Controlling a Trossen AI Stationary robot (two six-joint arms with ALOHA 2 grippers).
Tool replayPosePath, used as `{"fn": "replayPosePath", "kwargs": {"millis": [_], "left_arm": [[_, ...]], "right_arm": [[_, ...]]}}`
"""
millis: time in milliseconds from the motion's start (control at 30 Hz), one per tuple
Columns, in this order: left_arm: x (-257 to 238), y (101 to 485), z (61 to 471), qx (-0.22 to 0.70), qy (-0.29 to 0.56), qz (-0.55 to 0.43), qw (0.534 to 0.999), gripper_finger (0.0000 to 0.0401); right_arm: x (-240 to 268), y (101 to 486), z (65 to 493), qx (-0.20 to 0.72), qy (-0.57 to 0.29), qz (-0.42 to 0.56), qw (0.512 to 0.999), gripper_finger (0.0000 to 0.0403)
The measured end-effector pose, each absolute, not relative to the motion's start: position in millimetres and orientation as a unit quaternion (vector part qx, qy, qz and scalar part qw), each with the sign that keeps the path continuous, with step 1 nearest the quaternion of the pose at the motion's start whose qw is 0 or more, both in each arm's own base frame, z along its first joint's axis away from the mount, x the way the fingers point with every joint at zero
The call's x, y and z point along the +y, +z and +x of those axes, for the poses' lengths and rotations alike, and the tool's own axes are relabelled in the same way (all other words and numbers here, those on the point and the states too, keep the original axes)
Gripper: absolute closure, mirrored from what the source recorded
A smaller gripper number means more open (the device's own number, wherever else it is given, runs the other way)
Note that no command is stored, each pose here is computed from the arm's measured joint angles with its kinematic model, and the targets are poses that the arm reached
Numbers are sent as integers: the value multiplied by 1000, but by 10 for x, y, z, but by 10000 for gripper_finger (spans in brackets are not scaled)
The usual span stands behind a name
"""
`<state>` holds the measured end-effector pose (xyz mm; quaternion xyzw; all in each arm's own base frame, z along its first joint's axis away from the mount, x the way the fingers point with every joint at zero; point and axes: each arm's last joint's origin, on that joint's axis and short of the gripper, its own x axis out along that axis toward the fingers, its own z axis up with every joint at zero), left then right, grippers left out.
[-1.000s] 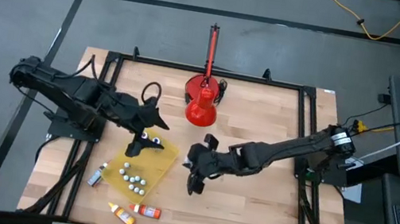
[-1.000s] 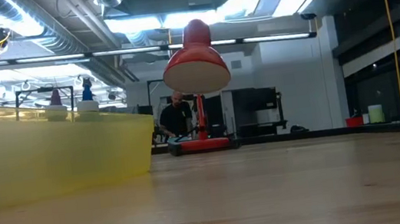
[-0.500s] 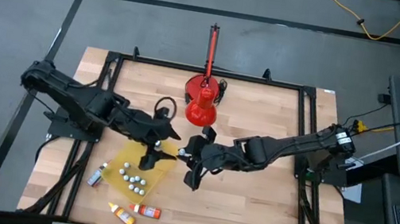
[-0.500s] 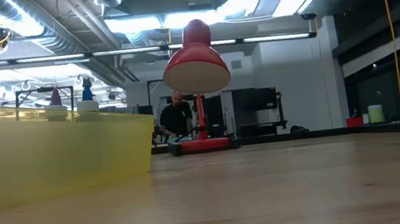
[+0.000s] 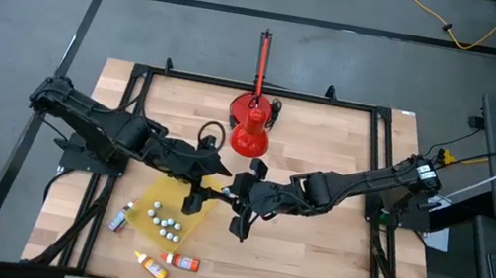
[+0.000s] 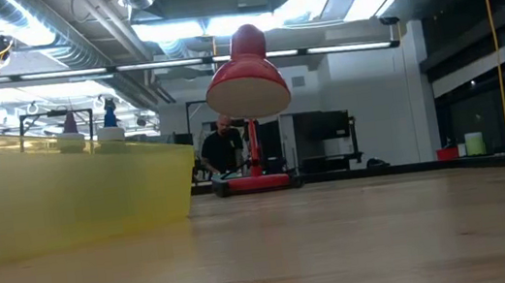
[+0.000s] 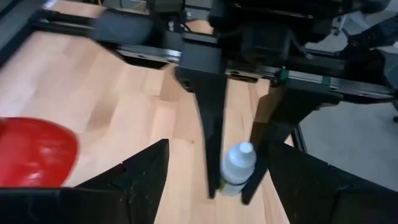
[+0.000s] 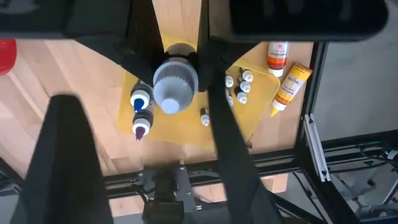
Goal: Pick & Place food coloring
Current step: Put the small light green food coloring bottle into the yellow bin
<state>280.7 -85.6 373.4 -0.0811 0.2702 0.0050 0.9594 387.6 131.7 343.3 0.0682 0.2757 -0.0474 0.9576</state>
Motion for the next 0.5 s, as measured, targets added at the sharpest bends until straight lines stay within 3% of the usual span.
{"fn": "replayPosePath", "kwargs": {"millis": [500], "left_arm": [[-931, 3676, 2902, 267, -10, -83, 960, 191]], "right_arm": [[1317, 3392, 3858, 294, -50, 61, 953, 322]]}}
